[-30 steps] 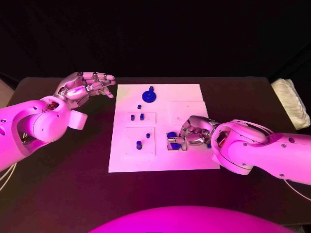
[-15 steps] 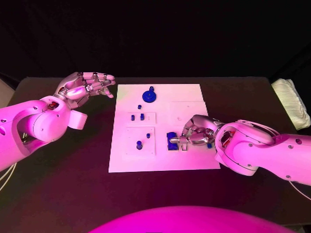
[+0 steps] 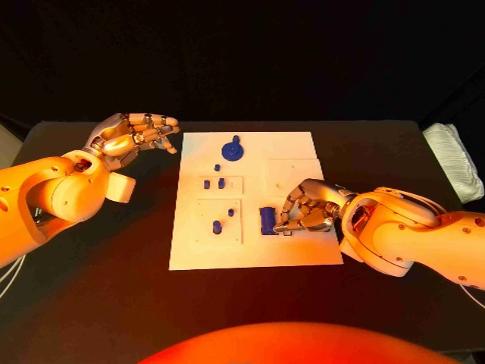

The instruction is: Assemble the parts on the task board

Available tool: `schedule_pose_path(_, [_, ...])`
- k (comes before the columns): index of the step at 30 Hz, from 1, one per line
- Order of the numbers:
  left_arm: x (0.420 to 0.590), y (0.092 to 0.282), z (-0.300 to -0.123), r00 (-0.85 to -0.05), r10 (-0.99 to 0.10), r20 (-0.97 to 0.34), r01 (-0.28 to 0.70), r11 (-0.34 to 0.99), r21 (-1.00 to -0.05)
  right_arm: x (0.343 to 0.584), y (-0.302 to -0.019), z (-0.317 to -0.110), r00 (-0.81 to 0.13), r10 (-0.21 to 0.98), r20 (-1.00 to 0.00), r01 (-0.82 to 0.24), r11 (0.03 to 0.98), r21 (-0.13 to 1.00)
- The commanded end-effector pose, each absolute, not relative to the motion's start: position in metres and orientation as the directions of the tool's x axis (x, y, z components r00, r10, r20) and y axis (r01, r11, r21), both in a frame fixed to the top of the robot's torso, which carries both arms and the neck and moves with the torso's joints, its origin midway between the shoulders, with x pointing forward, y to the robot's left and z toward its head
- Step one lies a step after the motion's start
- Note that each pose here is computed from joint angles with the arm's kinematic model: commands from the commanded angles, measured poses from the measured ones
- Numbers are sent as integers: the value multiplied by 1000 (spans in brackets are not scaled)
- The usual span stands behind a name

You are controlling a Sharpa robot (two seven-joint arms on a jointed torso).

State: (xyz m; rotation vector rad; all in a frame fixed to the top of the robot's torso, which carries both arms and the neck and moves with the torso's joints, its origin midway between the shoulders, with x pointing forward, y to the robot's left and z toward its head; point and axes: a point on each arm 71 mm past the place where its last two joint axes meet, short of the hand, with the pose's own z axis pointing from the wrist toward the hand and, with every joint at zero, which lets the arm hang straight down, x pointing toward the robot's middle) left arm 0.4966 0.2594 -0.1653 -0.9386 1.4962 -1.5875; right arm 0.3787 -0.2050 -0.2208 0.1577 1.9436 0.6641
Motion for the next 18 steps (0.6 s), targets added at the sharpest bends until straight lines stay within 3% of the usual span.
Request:
schedule_pose_path(1, [496,257,-165,-465,-885,27,37,-49,-998,377,-200,-221,-476,342,-810,-247,832,496])
schedule_pose_path(18, [496,258,-165,-466,-885,26,36,-49,-998,383,-194,-224,-422,291,-859,-240,877,415])
